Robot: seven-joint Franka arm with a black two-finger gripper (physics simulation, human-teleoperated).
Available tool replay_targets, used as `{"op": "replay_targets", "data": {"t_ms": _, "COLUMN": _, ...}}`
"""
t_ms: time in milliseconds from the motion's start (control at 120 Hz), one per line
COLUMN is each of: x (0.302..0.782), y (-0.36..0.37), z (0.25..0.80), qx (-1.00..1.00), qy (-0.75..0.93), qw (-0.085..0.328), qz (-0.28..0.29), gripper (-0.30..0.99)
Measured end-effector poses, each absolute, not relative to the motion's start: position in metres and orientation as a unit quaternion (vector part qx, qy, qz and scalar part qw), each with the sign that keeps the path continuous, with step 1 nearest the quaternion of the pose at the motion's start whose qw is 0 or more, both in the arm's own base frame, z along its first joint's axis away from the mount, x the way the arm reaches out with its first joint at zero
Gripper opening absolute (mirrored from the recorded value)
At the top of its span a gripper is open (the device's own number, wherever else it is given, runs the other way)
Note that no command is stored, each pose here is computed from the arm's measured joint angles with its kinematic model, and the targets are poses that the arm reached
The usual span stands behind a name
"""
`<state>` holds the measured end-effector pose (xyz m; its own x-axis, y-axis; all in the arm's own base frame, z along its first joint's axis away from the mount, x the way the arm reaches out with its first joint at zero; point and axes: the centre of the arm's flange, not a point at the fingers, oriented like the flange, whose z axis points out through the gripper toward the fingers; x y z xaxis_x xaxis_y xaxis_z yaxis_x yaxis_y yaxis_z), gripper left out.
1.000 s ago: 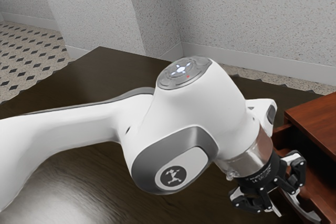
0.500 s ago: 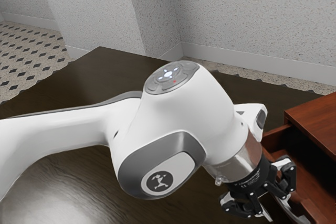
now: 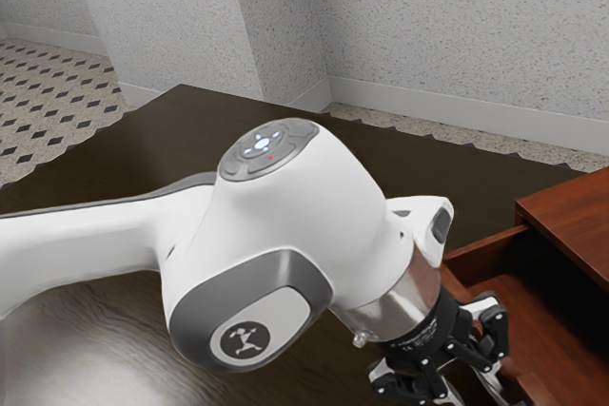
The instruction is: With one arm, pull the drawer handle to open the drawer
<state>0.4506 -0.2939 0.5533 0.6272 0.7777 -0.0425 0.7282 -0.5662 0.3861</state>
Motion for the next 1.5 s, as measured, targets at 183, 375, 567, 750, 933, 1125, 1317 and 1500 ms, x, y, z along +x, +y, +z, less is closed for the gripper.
{"op": "replay_targets", "data": {"t_ms": 183, "x": 0.448, "y": -0.292, "z": 0.553, "qx": 0.883, "qy": 0.426, "qw": 0.186, "qz": 0.066, "gripper": 0.16}}
{"op": "replay_targets", "data": {"t_ms": 375, "x": 0.450, "y": -0.277, "z": 0.555, "qx": 0.879, "qy": 0.435, "qw": 0.184, "qz": 0.072, "gripper": 0.16}}
{"op": "replay_targets", "data": {"t_ms": 567, "x": 0.448, "y": -0.278, "z": 0.555, "qx": 0.880, "qy": 0.432, "qw": 0.183, "qz": 0.074, "gripper": 0.16}}
{"op": "replay_targets", "data": {"t_ms": 750, "x": 0.446, "y": -0.281, "z": 0.556, "qx": 0.881, "qy": 0.429, "qw": 0.182, "qz": 0.077, "gripper": 0.16}}
{"op": "replay_targets", "data": {"t_ms": 933, "x": 0.442, "y": -0.287, "z": 0.557, "qx": 0.883, "qy": 0.424, "qw": 0.186, "qz": 0.077, "gripper": 0.18}}
{"op": "replay_targets", "data": {"t_ms": 1125, "x": 0.438, "y": -0.287, "z": 0.558, "qx": 0.882, "qy": 0.424, "qw": 0.189, "qz": 0.078, "gripper": 0.21}}
{"op": "replay_targets", "data": {"t_ms": 1317, "x": 0.430, "y": -0.283, "z": 0.556, "qx": 0.881, "qy": 0.427, "qw": 0.189, "qz": 0.075, "gripper": 0.22}}
{"op": "replay_targets", "data": {"t_ms": 1500, "x": 0.423, "y": -0.279, "z": 0.556, "qx": 0.879, "qy": 0.431, "qw": 0.190, "qz": 0.072, "gripper": 0.22}}
